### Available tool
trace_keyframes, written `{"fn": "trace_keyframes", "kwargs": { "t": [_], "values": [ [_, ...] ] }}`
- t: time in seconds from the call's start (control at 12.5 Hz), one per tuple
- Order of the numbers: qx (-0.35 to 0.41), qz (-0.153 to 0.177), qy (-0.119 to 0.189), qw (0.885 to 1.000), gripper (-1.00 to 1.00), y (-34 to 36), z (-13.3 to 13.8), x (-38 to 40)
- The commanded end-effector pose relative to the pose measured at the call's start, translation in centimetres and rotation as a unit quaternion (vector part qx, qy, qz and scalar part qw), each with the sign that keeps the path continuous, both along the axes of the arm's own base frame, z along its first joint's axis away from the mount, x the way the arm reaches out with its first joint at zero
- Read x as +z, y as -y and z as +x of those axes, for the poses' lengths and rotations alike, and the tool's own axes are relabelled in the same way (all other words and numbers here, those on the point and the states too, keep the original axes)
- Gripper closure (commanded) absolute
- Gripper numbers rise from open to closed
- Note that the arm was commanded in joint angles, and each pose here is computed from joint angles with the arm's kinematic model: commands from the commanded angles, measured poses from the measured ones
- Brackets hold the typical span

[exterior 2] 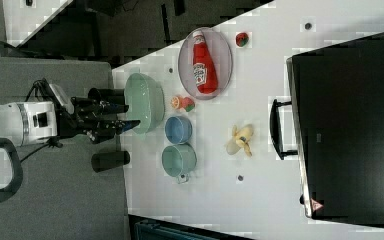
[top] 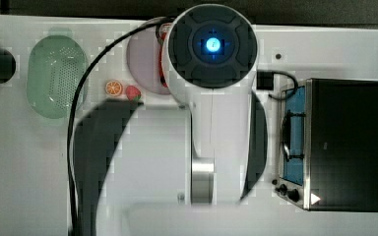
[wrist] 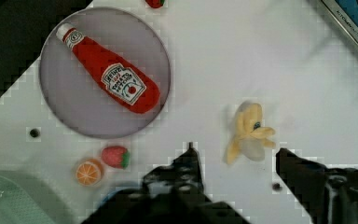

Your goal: Pick banana from table and place on oven.

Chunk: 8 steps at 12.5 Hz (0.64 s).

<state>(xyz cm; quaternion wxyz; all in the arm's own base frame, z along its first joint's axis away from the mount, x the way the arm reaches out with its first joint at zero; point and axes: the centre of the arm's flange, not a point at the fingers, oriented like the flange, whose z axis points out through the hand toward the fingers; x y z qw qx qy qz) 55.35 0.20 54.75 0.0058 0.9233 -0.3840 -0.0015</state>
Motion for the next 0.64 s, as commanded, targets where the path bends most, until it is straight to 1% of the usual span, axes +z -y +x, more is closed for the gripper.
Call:
{"fn": "trace_keyframes", "kwargs": {
  "t": [0.08,0.24,0.4,0.64],
  "values": [
    [-0.061,0.017,0.011,0.998,-0.59,2.3,-18.8,9.0],
    [-0.061,0.017,0.011,0.998,-0.99,2.3,-18.8,8.9],
    [-0.06,0.017,0.007,0.998,-1.0,2.2,-18.7,8.6],
    [-0.06,0.016,-0.015,0.998,-1.0,2.2,-17.2,5.9]
  ]
}}
